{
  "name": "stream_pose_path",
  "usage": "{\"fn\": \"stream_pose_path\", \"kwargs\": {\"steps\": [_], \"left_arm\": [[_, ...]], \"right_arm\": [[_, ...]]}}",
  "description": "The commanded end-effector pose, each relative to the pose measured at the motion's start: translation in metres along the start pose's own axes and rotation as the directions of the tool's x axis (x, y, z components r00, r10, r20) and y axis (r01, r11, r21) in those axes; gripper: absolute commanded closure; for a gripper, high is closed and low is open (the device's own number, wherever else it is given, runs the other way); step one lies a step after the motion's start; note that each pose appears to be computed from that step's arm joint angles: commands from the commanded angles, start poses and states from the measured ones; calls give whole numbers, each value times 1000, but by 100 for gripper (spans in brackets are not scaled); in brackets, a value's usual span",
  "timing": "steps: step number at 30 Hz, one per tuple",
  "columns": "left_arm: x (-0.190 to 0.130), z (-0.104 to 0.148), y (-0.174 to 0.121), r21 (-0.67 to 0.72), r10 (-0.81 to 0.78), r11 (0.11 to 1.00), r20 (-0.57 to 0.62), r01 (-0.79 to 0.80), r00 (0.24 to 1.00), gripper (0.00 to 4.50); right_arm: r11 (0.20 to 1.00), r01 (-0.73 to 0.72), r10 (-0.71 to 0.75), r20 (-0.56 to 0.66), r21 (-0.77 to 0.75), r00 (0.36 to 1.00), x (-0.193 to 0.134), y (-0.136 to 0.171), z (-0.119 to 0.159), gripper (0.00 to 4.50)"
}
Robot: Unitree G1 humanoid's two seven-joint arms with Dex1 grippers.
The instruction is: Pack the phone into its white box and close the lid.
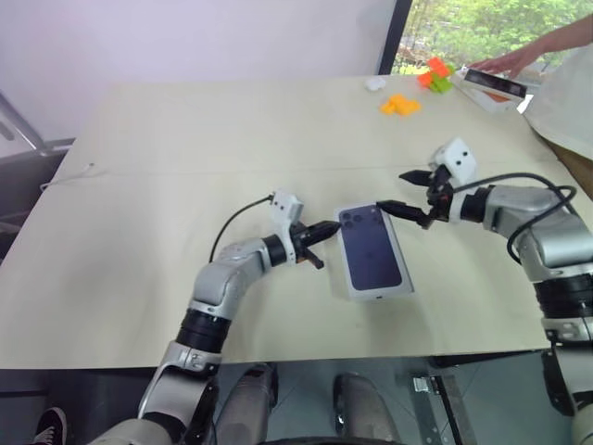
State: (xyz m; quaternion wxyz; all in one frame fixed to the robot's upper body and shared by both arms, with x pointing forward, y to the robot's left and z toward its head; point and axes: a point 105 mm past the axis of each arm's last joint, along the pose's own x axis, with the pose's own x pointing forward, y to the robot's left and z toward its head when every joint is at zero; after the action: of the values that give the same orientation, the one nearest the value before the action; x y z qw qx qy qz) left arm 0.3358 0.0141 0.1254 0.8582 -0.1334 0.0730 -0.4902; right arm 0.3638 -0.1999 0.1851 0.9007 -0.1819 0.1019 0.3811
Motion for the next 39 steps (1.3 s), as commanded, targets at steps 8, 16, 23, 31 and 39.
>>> {"fn": "stream_pose_path", "kwargs": {"steps": [8, 16, 23, 31, 39], "left_arm": [[-22, -17, -2, -21, 57, 998, -57, -58, 997, 450], [-8, -39, -12, -72, 7, 997, -142, -17, 990, 450], [11, -46, -19, -69, -33, 997, -166, 22, 986, 450], [21, -42, -27, -74, -66, 996, -156, 55, 986, 450], [27, -21, -33, -52, -85, 995, -107, 80, 991, 450]], "right_arm": [[987, -23, 9, -88, -161, 996, -20, -8, -14, 293], [954, -93, 28, -223, -286, 974, -29, -4, -37, 447], [952, -184, 125, -239, -244, 963, -27, 19, -48, 447], [948, -201, 143, -233, -247, 962, -23, 27, -46, 447], [934, -208, 122, -287, -289, 950, -29, 25, -56, 447]]}}
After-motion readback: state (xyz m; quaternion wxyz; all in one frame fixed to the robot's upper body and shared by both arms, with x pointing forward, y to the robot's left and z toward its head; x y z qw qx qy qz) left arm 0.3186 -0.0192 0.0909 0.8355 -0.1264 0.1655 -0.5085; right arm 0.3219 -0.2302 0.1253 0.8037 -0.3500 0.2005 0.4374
